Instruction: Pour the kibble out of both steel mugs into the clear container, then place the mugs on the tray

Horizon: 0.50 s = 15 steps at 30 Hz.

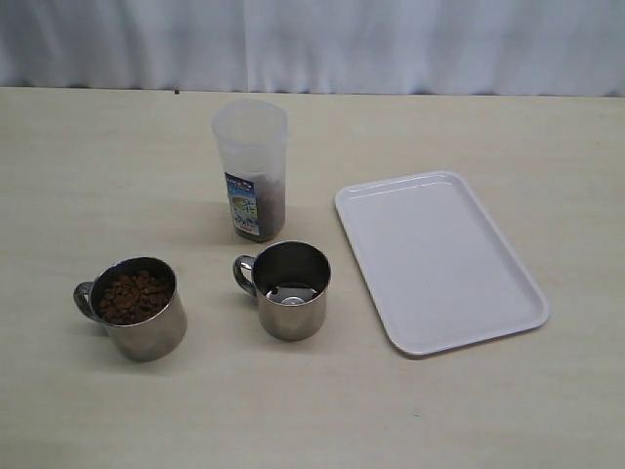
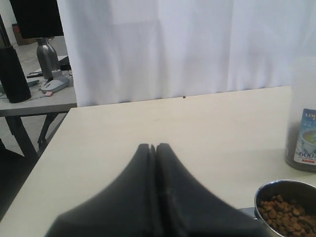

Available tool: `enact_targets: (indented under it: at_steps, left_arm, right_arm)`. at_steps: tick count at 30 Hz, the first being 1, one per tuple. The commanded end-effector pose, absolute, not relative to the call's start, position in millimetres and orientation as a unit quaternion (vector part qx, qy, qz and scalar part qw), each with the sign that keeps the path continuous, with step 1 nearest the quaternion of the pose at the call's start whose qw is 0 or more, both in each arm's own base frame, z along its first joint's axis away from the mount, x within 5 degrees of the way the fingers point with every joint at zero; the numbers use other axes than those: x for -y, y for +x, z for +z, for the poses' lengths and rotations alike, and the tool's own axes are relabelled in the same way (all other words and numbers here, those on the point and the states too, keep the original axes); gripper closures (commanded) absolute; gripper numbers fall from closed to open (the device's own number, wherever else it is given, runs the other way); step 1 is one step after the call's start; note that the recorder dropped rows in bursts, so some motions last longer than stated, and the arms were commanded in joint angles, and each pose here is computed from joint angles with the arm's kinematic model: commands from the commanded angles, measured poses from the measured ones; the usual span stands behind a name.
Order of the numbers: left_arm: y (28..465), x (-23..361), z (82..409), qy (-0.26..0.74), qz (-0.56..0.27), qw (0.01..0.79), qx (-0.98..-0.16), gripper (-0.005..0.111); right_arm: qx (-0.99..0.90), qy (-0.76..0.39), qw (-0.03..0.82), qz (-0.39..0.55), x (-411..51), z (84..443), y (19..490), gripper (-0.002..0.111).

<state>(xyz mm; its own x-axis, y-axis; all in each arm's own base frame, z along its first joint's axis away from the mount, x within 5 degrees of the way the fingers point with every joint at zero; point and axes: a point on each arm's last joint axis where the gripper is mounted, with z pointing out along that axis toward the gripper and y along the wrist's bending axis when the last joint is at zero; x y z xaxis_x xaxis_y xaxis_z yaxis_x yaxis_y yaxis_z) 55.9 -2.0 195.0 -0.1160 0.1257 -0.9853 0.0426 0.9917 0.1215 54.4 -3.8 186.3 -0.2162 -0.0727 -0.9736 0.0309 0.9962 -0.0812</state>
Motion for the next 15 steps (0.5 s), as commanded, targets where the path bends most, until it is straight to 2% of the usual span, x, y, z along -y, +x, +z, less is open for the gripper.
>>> enact_targets:
  at_steps: [1, 6, 15]
  left_arm:
    - [55.9, 2.4, 195.4, 0.058, 0.028, 0.667, -0.742, 0.107]
    - [55.9, 2.4, 195.4, 0.058, 0.028, 0.667, -0.742, 0.107]
    - [55.9, 2.4, 195.4, 0.058, 0.028, 0.667, -0.742, 0.107]
  right_arm:
    - [-0.761, 0.032, 0.645, -0.056, 7.4, 190.6, 54.8, 0.103]
    - [-0.743, 0.037, 0.665, -0.060, 8.1, 195.5, 55.4, 0.103]
    - [-0.736, 0.074, 0.673, -0.011, 7.1, 196.7, 55.6, 0.103]
